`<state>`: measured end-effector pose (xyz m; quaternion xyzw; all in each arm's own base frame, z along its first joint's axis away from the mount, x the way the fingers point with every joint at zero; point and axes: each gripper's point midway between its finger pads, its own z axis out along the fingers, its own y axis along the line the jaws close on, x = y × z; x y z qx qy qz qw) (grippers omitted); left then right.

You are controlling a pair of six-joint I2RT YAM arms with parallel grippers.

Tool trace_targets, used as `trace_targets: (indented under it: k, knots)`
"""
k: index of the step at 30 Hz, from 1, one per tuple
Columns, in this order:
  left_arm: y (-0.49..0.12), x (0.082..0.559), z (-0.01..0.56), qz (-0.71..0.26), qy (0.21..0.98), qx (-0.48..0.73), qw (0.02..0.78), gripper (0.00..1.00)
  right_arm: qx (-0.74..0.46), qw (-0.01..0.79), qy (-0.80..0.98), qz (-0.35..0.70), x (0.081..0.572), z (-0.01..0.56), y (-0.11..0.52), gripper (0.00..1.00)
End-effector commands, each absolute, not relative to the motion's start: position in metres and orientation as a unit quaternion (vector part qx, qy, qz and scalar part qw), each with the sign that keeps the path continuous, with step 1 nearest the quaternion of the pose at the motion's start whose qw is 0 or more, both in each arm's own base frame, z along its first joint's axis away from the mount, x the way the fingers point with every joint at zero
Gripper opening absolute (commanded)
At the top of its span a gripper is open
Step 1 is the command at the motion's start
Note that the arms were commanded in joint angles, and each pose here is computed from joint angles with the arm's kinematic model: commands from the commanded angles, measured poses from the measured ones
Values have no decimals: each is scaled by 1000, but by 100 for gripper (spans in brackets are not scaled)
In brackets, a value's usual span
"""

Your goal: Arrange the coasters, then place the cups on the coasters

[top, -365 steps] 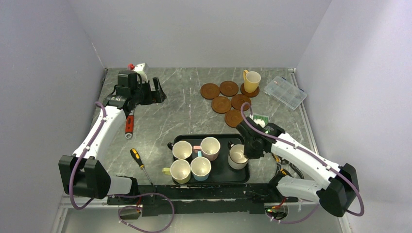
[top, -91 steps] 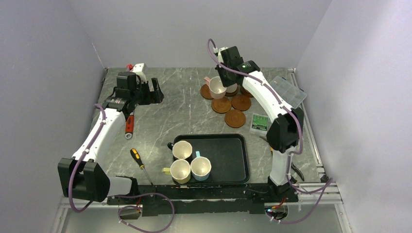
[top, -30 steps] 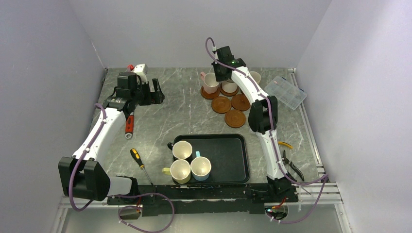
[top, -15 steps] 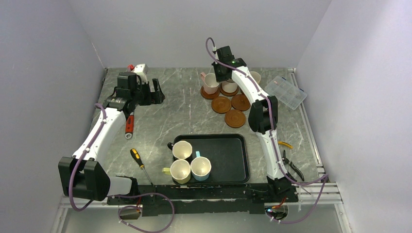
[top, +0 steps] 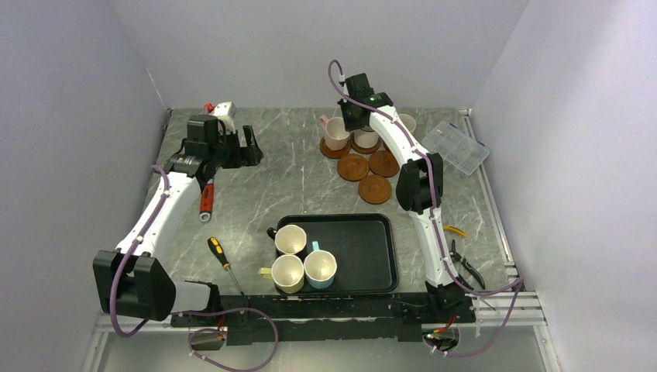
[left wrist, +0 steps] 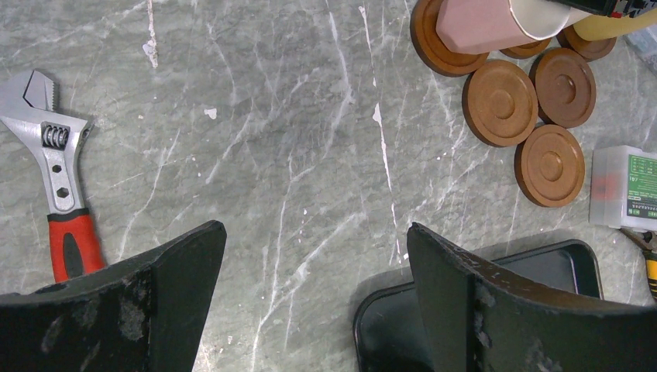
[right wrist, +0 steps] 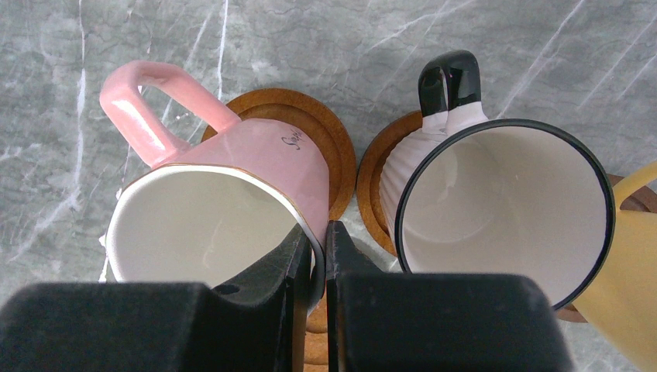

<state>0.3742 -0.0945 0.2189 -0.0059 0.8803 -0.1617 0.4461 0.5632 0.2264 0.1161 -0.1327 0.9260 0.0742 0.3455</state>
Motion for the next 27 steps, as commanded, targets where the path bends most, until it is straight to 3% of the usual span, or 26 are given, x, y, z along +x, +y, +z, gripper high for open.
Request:
trace_targets:
  k: [1,11,27]
  knots:
    - [-98,380,231,-171,871,4,460,93,-123,413,898,83,569,192,222,1]
    - [-98,380,231,-171,872,4,459,93,-127,414,897,85,570,189,224,18]
    - [-98,380,232,-171,872,5,459,93,-132,418,894,95,572,191,228,32]
